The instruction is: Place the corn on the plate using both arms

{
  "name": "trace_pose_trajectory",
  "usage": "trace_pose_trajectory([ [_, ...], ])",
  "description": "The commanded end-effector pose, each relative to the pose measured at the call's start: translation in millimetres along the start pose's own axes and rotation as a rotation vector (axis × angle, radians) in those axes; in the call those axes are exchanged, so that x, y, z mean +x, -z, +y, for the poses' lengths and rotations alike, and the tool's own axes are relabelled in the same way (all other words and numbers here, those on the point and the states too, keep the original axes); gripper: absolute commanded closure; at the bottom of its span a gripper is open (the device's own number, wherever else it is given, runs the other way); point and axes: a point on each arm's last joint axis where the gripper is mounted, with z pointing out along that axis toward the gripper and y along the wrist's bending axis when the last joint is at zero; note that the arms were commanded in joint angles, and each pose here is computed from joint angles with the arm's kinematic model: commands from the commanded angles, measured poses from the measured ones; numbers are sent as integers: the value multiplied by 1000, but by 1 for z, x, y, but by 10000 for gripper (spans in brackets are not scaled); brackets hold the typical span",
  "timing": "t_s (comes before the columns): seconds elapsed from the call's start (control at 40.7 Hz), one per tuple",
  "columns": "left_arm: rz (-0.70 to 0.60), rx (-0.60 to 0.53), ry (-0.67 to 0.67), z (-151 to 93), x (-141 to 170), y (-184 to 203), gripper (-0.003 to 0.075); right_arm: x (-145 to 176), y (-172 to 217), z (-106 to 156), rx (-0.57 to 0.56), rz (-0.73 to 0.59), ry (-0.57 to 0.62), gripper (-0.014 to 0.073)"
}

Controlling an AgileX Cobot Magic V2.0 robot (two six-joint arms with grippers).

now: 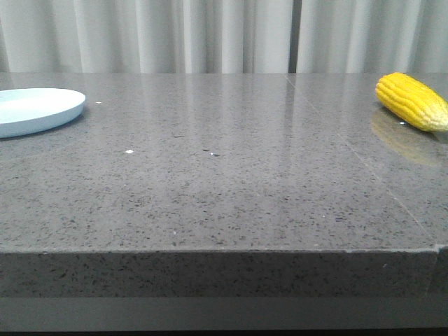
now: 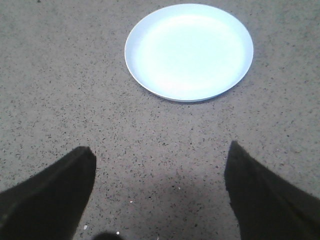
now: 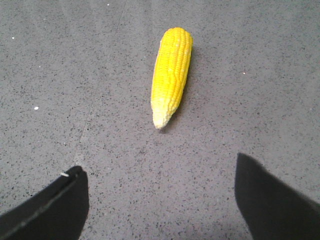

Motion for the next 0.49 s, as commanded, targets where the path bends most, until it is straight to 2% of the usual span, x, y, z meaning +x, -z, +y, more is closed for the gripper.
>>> trace_pose_trajectory([
  [0.0, -24, -30, -20, 3, -21, -15, 195, -14, 3, 1, -1, -94, 13, -27],
  [0.196, 141, -69, -37, 11, -35, -69, 195, -14, 3, 1, -1, -94, 13, -27],
  [0.344, 216, -57, 74, 27, -46, -105, 195, -14, 3, 1, -1, -94, 13, -27],
  [0.467, 231, 10, 155, 44, -57, -135, 195, -14, 3, 1, -1, -94, 13, -27],
])
